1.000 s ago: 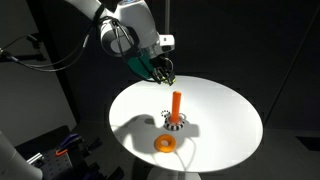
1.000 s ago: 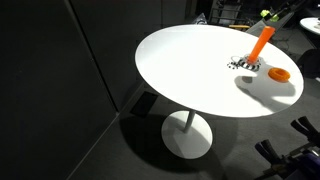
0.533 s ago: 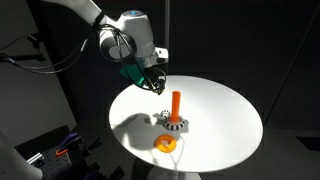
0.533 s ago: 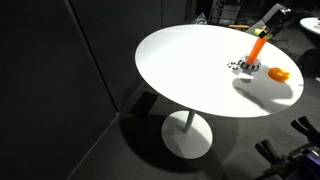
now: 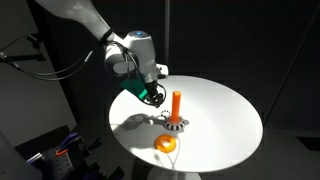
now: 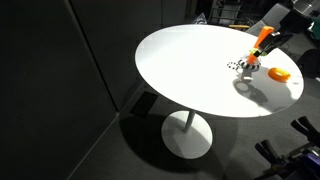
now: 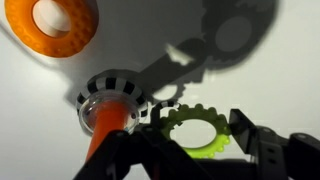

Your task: Place the green ring on the table

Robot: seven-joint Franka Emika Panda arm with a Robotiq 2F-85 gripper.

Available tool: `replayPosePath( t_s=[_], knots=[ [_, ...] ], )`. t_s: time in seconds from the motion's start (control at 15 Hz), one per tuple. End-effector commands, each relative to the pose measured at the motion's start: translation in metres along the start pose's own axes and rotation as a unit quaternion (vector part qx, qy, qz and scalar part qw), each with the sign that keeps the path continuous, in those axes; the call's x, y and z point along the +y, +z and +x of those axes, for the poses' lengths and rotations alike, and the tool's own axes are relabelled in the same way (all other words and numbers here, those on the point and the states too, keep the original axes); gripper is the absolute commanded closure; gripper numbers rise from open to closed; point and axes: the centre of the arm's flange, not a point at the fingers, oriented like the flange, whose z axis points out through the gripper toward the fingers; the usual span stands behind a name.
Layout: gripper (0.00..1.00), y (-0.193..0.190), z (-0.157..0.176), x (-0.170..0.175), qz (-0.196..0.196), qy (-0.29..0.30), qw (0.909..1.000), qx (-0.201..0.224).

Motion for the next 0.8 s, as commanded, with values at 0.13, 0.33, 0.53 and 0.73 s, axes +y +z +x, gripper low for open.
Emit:
replayPosePath(
  t_s=[0.13, 0.33, 0.53, 0.73],
  knots=[
    [0.14, 0.041, -0.007, 0.013, -0.018, -0.008, 0.9998, 0.003],
    [0.00, 0.053, -0.012, 0.016, -0.022, -0.004, 0.9997, -0.010],
    [0.00, 0.054, -0.015, 0.020, -0.020, 0.000, 0.9984, -0.054],
    [0.00, 0.045, -0.018, 0.026, -0.015, -0.002, 0.9925, -0.121]
  ],
)
